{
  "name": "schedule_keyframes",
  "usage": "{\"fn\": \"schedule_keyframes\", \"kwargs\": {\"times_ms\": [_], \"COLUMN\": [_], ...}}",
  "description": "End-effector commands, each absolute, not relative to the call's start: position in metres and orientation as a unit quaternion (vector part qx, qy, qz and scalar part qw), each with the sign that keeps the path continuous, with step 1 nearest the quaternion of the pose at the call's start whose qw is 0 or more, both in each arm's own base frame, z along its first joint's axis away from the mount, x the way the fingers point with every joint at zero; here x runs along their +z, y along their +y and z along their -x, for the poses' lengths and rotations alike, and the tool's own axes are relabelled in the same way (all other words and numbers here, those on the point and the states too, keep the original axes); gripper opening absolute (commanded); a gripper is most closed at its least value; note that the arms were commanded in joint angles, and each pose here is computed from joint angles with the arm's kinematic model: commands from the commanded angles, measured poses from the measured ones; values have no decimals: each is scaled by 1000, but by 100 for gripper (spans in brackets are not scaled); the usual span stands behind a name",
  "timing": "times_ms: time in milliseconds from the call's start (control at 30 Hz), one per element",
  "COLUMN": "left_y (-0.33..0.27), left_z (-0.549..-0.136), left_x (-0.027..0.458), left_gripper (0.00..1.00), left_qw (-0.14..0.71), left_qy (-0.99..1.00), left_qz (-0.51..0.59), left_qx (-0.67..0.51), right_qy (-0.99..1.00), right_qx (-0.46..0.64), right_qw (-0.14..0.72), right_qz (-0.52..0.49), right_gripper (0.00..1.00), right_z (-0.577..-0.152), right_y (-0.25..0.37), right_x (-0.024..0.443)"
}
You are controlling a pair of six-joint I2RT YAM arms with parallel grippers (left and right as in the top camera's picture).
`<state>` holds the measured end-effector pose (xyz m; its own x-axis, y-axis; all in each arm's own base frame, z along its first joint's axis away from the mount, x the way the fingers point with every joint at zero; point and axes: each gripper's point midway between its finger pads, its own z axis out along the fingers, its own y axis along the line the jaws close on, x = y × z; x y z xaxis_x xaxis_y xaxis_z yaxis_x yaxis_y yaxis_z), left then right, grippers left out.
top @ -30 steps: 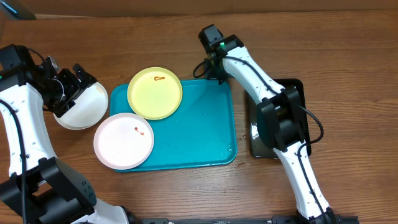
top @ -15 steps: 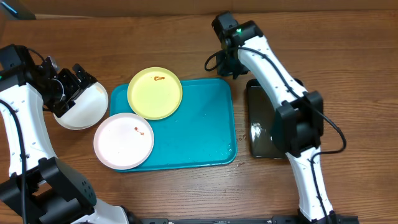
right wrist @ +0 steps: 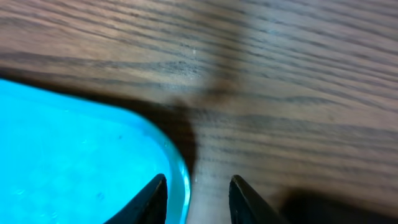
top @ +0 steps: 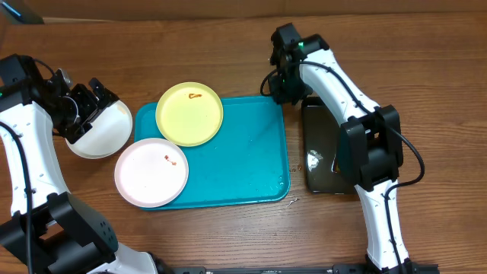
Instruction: Clean dirty plates on tray and stack at the side
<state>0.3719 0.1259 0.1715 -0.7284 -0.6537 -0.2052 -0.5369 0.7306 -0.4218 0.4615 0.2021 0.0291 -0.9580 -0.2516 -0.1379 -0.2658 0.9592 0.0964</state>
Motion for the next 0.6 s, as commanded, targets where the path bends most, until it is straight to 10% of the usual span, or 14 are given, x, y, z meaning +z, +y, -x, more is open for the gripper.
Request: {"fn": "schedule_keyframes", "kwargs": {"times_ms": [0, 567], "left_y": [127, 127], "left_z": [-374, -374], "left_x": [182, 182], "left_gripper": [100, 100], "left_qw": [188, 188], "left_qy": [917, 917], "left_qz": [312, 313], "left_qx": [-164, -164], "right_qy": [982, 984], "right_qx": [65, 13], "right_qw": [66, 92], "right_qz": [162, 155], "right_gripper": [26, 4], "right_z": [-460, -472], "right_y": [204, 186], "right_x": [15, 2]}}
